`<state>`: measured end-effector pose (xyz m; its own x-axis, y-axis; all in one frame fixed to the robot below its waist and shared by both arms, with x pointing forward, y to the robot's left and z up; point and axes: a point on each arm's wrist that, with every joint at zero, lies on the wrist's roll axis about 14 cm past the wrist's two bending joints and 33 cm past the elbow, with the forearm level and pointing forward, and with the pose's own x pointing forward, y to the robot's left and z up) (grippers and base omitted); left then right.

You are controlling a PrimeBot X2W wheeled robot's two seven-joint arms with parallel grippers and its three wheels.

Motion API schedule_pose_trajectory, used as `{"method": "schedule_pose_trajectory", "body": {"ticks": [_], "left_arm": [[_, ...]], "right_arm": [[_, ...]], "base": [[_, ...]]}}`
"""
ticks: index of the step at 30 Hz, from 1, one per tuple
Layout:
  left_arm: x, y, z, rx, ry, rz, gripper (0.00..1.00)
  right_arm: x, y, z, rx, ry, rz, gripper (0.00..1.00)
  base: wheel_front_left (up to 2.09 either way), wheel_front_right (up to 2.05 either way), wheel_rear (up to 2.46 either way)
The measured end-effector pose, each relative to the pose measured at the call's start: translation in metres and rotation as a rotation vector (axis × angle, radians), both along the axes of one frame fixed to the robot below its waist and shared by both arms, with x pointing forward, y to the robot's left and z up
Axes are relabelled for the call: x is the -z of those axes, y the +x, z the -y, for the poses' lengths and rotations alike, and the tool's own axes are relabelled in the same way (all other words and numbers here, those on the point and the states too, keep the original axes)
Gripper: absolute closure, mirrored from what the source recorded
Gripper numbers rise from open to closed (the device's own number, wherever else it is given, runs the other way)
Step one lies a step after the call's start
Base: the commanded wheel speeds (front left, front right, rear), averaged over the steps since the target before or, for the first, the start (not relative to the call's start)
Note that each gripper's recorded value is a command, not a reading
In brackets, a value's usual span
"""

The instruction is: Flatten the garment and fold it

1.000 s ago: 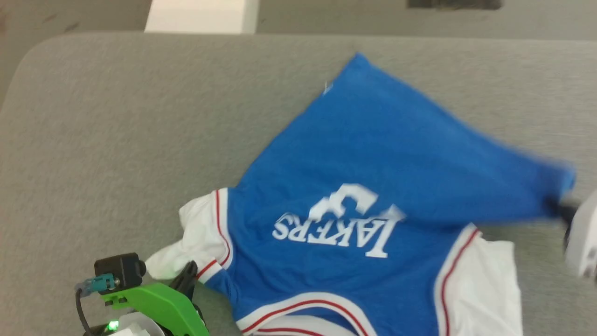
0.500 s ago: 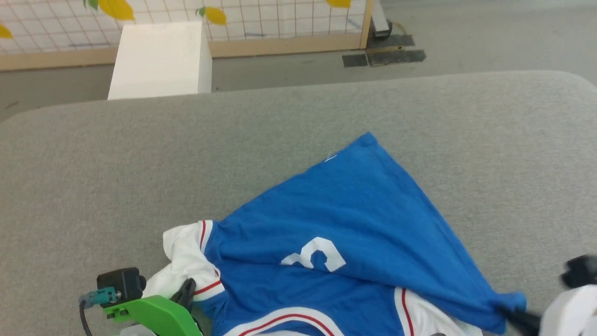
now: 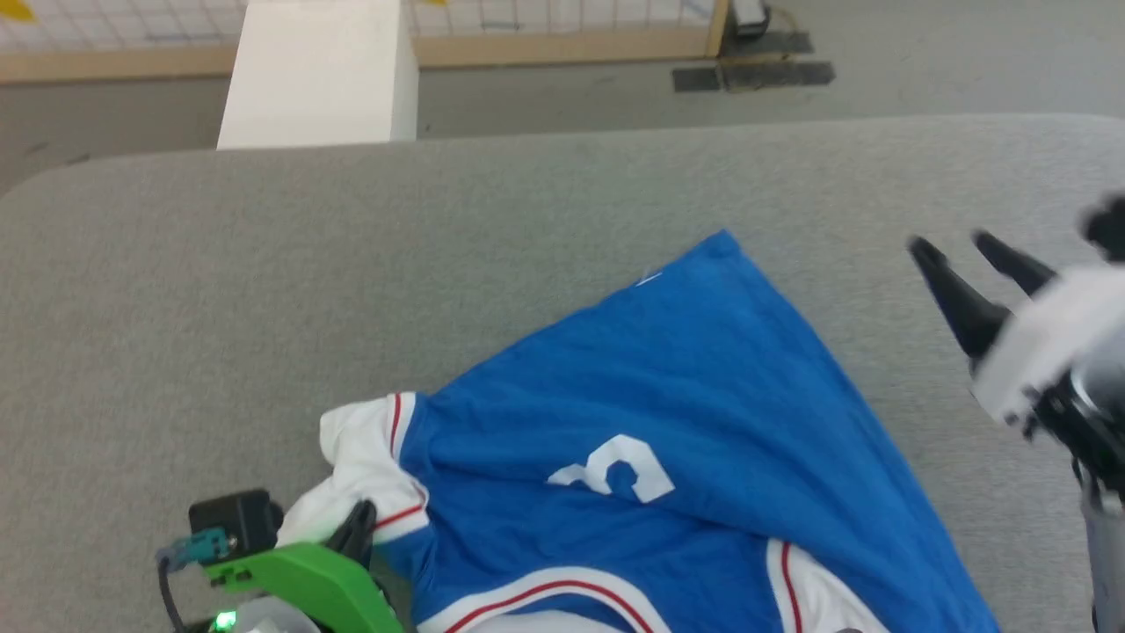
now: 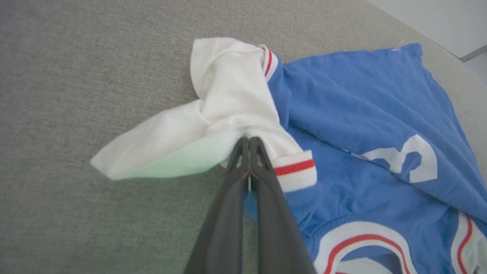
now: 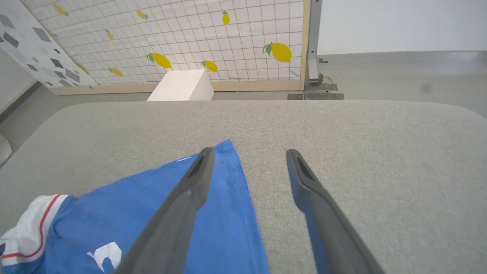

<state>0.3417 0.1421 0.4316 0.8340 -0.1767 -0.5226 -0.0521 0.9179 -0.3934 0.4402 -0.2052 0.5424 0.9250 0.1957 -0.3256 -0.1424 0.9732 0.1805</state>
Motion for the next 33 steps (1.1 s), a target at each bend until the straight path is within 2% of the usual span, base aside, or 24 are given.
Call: {"method": "schedule_pose_trajectory", "body": {"ticks": [5,9,13,20,24,25,26,27,29,33], "left_arm": [[-0.006,0.012,-0.002,-0.022,0.014,0.041,1.00],[-0.006,0.012,-0.008,-0.053,0.020,0.044,1.00],[0.000,0.010,-0.013,-0.083,0.020,0.025,1.00],[0.016,0.004,-0.025,-0.141,0.030,-0.024,1.00],[0.025,-0.001,-0.031,-0.165,0.042,-0.056,1.00],[0.027,-0.001,-0.032,-0.166,0.044,-0.058,1.00],[0.027,-0.001,-0.033,-0.167,0.045,-0.058,1.00],[0.027,0.000,-0.033,-0.165,0.045,-0.054,1.00],[0.026,0.000,-0.033,-0.163,0.045,-0.050,1.00],[0.019,0.003,-0.037,-0.167,0.046,-0.018,1.00]], "right_arm": [[0.027,0.047,-0.035,-0.135,-0.179,-0.112,0.00],[0.069,0.067,-0.058,-0.242,-0.350,-0.280,0.00],[0.105,0.082,-0.062,-0.289,-0.499,-0.410,0.00],[0.165,0.083,-0.089,-0.415,-0.621,-0.559,0.00],[0.176,0.086,-0.099,-0.464,-0.630,-0.588,0.00],[0.177,0.086,-0.099,-0.471,-0.624,-0.600,0.31],[0.177,0.086,-0.100,-0.474,-0.614,-0.603,0.81],[0.175,0.086,-0.100,-0.476,-0.594,-0.598,1.00],[0.169,0.087,-0.101,-0.473,-0.547,-0.580,1.00],[0.147,0.087,-0.103,-0.445,-0.376,-0.496,1.00]], "base": [[0.00,0.00,0.00],[0.00,0.00,0.00],[0.00,0.00,0.00],[0.00,0.00,0.00],[0.00,0.00,0.00],[0.00,0.00,0.00],[0.00,0.00,0.00],[0.00,0.00,0.00],[0.00,0.00,0.00],[0.00,0.00,0.00]]}}
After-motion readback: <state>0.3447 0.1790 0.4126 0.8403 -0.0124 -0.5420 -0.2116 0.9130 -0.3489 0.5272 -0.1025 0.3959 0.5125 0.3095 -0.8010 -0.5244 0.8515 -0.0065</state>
